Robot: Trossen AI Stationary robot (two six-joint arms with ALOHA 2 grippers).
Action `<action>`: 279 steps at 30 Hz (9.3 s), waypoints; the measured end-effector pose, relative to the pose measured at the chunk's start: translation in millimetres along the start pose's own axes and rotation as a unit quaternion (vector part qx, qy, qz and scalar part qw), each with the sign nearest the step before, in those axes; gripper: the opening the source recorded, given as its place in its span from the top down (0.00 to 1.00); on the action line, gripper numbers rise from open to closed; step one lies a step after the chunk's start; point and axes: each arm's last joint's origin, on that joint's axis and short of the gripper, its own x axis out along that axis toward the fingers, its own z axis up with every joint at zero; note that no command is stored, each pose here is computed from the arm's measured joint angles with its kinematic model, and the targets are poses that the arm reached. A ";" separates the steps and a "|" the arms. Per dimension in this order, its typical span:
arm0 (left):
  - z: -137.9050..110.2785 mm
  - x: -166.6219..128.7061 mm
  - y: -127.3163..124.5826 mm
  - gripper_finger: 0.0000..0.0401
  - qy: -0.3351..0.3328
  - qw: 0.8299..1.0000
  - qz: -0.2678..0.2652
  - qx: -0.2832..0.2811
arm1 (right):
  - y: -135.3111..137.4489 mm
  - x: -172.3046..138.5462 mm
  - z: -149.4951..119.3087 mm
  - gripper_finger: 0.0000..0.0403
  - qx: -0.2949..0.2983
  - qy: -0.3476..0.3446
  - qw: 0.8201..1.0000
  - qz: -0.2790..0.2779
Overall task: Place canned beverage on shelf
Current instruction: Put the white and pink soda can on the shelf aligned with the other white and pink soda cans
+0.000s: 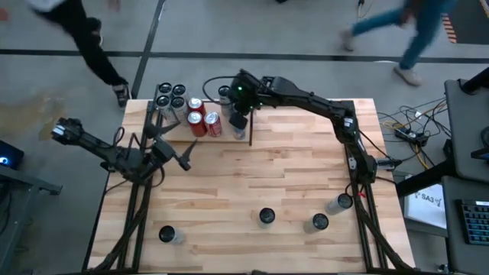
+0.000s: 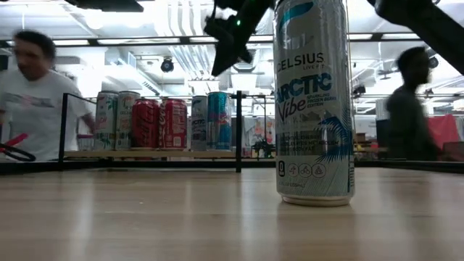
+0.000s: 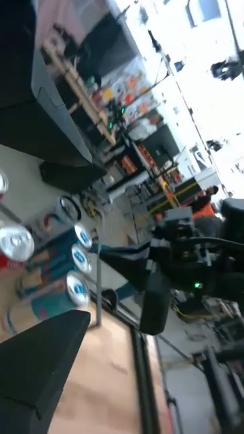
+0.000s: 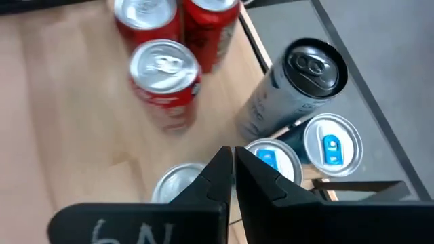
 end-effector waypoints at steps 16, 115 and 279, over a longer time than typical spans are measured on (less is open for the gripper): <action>33.5 -23.5 -50.5 0.13 -0.038 0.985 -0.150 -0.071 | 95.3 -47.7 -1.6 0.98 -0.100 -0.012 0.992 0.074; 69.0 -150.4 -152.5 0.03 0.549 0.785 -0.285 0.024 | 214.2 -134.7 -55.9 0.98 -0.130 0.038 0.986 0.102; -59.8 118.1 126.8 0.31 0.575 0.799 -0.169 0.047 | 181.0 -177.6 -67.1 0.98 -0.163 0.054 0.981 0.095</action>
